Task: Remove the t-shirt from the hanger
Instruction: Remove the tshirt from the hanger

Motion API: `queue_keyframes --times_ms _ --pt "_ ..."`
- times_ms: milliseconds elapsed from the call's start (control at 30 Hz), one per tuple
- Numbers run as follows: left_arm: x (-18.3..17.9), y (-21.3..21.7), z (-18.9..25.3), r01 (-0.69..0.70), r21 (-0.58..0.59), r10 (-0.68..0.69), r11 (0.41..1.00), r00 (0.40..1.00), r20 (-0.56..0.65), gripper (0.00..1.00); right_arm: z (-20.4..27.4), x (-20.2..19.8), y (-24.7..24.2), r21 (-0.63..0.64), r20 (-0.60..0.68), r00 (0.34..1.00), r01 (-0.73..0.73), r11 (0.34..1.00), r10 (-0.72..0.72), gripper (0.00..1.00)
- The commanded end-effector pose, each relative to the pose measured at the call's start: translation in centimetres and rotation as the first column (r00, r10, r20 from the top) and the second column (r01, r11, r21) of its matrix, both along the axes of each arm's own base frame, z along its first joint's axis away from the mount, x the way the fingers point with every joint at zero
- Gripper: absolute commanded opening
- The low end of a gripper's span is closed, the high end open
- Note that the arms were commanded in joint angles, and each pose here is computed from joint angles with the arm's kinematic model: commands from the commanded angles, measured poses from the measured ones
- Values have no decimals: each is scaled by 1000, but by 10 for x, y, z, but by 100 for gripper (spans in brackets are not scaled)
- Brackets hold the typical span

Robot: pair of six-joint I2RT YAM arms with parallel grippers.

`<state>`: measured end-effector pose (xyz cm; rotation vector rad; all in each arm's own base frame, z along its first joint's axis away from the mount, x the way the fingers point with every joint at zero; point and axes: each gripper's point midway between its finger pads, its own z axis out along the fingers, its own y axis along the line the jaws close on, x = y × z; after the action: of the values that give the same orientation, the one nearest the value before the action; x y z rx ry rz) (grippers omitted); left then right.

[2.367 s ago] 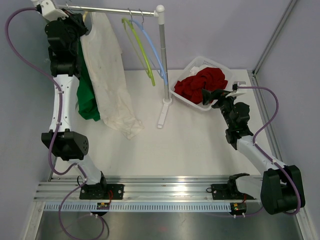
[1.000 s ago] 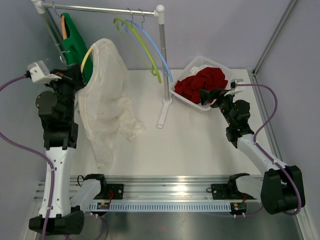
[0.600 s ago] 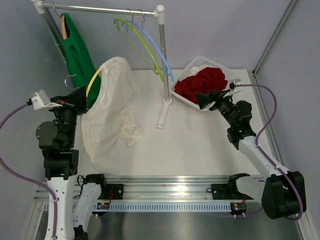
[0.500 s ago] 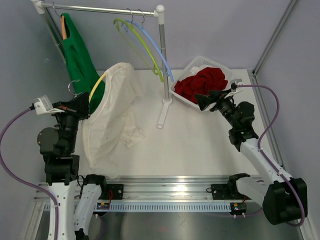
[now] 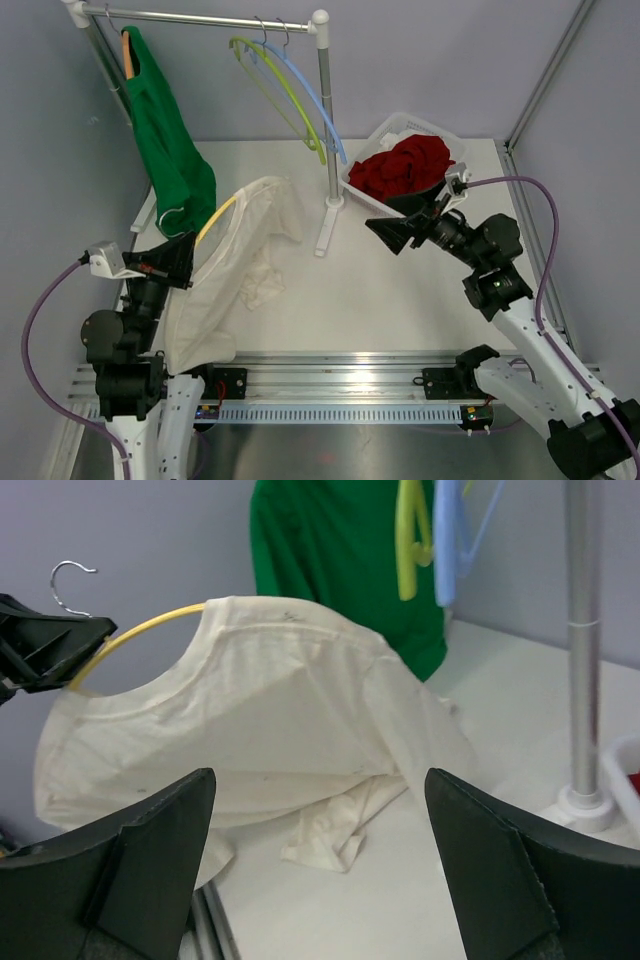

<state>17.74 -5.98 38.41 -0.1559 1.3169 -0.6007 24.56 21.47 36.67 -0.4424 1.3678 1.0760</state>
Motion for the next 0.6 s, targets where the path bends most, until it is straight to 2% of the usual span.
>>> queue_keyframes --times_ms 0,67,100,133,400,567 --pt "-15 -17 10 97 45 -100 994 992 82 0 10 -18 22 -30 1 997 -80 996 80 93" --pt "-17 -19 8 105 49 -109 993 990 85 0 5 -20 34 -57 -10 996 -93 994 93 92" --pt "-19 -18 8 103 51 -107 993 990 87 0 5 -10 39 -61 -23 998 -56 997 54 92" --pt "-20 -19 8 105 53 -110 993 990 90 0 3 -19 55 -70 -31 996 -88 994 86 92" --pt "-32 -13 11 65 39 -70 997 986 154 0 -10 7 120 -99 -74 994 75 992 -83 90" --pt "-33 -10 11 45 42 -51 998 986 157 0 -22 10 167 -160 -71 991 103 982 -116 89"
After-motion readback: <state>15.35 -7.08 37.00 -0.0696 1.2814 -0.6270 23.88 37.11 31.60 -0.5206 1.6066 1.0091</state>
